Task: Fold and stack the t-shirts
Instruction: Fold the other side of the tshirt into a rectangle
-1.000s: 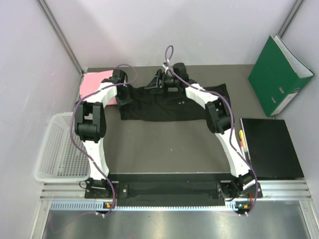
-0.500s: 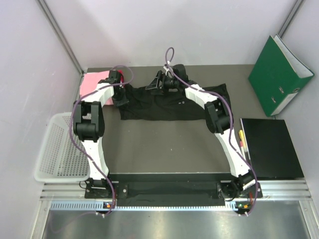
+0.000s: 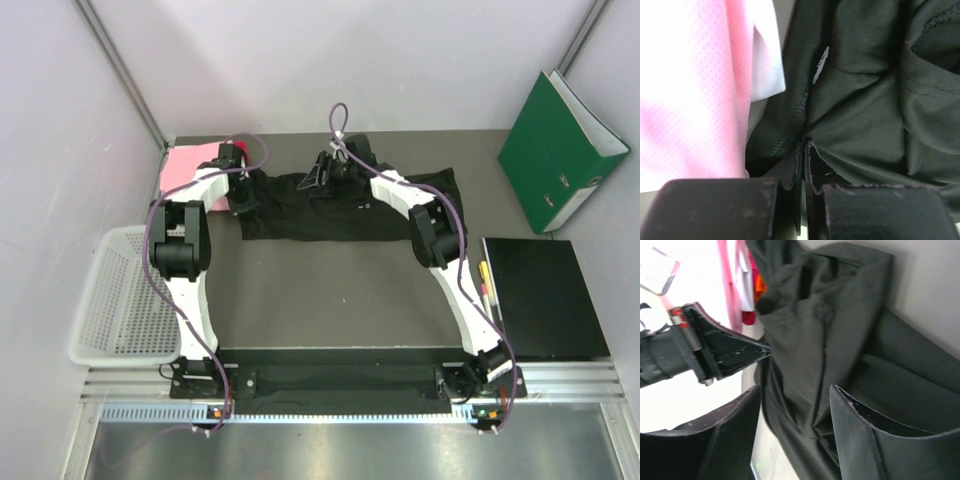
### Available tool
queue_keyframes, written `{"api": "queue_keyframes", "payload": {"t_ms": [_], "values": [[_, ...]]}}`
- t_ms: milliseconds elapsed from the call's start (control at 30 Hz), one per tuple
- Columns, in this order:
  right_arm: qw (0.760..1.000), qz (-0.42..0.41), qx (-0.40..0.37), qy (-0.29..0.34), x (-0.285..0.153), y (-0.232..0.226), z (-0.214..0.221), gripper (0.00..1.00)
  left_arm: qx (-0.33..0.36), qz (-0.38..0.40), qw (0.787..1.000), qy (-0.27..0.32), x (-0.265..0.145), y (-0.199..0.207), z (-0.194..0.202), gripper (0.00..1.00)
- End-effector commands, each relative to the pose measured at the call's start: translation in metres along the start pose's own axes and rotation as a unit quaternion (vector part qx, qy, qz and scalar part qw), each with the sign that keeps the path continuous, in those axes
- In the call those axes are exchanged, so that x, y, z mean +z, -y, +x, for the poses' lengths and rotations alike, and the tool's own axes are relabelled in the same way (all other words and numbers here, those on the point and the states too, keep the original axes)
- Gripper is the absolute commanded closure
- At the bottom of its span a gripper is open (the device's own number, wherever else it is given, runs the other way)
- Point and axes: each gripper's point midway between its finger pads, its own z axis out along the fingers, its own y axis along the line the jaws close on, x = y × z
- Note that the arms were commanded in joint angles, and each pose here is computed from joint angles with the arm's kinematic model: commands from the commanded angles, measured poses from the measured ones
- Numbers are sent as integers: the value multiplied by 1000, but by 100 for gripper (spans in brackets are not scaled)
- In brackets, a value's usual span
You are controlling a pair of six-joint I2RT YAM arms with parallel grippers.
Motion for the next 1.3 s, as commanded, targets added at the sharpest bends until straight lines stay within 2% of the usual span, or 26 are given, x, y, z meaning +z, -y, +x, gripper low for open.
{"api": "queue_keyframes", "payload": {"t_ms": [0, 500, 733, 933, 1067, 1267], "values": [[1000, -1, -8, 10, 0, 3, -10, 44, 2, 35, 999, 29, -10, 15, -21, 100], [999, 22, -9, 29, -25, 11, -19, 44, 3, 34, 999, 27, -11, 13, -19, 100], [1000, 19, 1, 23, -18, 21, -13, 46, 5, 30, 999, 25, -11, 12, -18, 100], [1000, -4, -3, 14, -4, 14, -10, 62, 5, 28, 999, 26, -13, 11, -17, 100], [1000, -16, 0, 8, 3, 12, -6, 79, 5, 28, 999, 25, -16, 11, -16, 100], [1000, -30, 1, 1, 5, 12, -3, 92, 5, 25, 999, 20, -21, 7, -7, 100]]}}
